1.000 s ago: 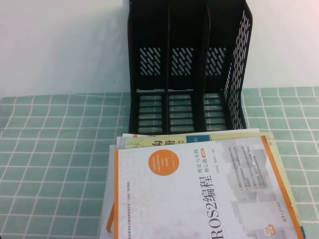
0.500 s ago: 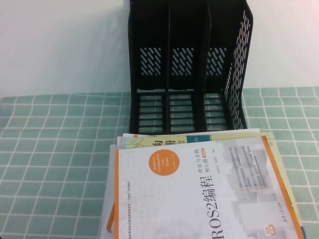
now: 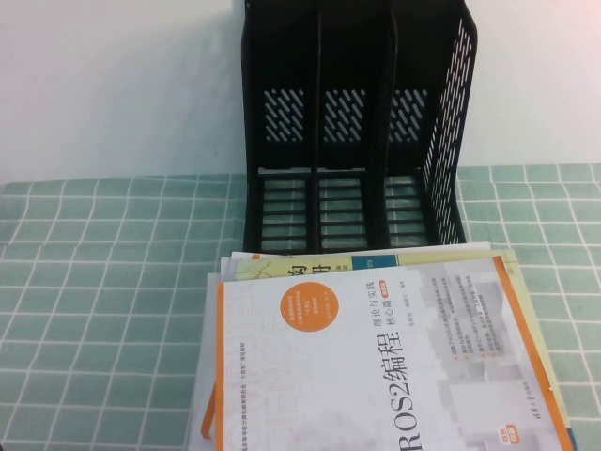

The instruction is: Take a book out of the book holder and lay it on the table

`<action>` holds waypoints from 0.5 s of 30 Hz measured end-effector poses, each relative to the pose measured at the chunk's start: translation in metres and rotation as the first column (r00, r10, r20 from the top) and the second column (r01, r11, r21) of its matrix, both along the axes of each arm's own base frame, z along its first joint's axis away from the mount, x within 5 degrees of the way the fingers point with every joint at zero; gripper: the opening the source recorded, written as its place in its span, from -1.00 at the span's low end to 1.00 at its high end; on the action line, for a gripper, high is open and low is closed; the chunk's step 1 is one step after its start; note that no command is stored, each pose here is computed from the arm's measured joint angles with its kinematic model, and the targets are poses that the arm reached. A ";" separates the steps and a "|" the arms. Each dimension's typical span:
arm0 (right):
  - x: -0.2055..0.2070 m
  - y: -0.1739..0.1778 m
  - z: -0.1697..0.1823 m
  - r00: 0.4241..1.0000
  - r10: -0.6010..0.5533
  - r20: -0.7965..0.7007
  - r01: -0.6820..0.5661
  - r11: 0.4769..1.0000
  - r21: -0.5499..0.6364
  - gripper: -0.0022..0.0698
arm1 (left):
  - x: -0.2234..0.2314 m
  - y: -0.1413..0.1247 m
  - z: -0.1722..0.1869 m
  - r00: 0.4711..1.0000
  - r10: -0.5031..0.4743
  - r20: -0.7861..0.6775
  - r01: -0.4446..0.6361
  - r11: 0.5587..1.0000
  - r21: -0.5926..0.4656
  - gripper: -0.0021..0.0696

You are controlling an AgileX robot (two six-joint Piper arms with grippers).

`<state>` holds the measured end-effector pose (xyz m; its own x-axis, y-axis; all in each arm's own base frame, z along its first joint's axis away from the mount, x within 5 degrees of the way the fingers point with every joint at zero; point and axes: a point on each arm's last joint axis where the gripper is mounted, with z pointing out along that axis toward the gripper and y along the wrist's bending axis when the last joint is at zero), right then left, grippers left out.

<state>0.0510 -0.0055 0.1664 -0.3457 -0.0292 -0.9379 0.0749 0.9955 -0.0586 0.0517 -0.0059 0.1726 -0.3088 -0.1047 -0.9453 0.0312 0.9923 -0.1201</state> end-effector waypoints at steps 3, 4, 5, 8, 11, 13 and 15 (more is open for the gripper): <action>0.000 0.000 0.000 1.000 -0.005 0.001 0.005 1.000 0.014 -0.95 | 0.000 0.000 0.000 1.000 0.000 0.000 0.000 1.000 0.000 -0.95; 0.000 0.000 0.000 1.000 -0.007 0.002 0.007 1.000 0.020 -0.95 | 0.000 0.000 0.000 1.000 0.000 0.001 0.000 1.000 0.000 -0.95; 0.000 0.000 0.000 1.000 -0.007 0.002 0.007 1.000 0.020 -0.95 | 0.000 0.000 0.000 1.000 0.000 0.001 0.000 1.000 0.000 -0.95; 0.000 0.000 0.000 1.000 -0.007 0.002 0.007 1.000 0.020 -0.95 | 0.000 0.000 0.000 1.000 0.000 0.002 0.000 1.000 0.002 -0.95; 0.000 0.000 0.000 1.000 -0.007 0.002 0.007 1.000 0.020 -0.95 | 0.000 0.000 0.000 1.000 0.000 0.002 0.000 1.000 0.002 -0.95; 0.000 0.000 0.000 1.000 -0.007 0.002 0.007 1.000 0.020 -0.95 | 0.000 0.000 0.000 1.000 0.000 0.002 0.000 1.000 0.002 -0.95; 0.000 0.000 0.000 1.000 -0.007 0.002 0.007 1.000 0.020 -0.95 | 0.000 0.000 0.000 1.000 0.000 0.002 0.000 1.000 0.002 -0.95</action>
<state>0.0510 -0.0055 0.1664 -0.3440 -0.0081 -0.9389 0.0822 0.9959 -0.0388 0.0518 -0.0058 0.1727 -0.3073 -0.1027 -0.9460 0.0318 0.9925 -0.1181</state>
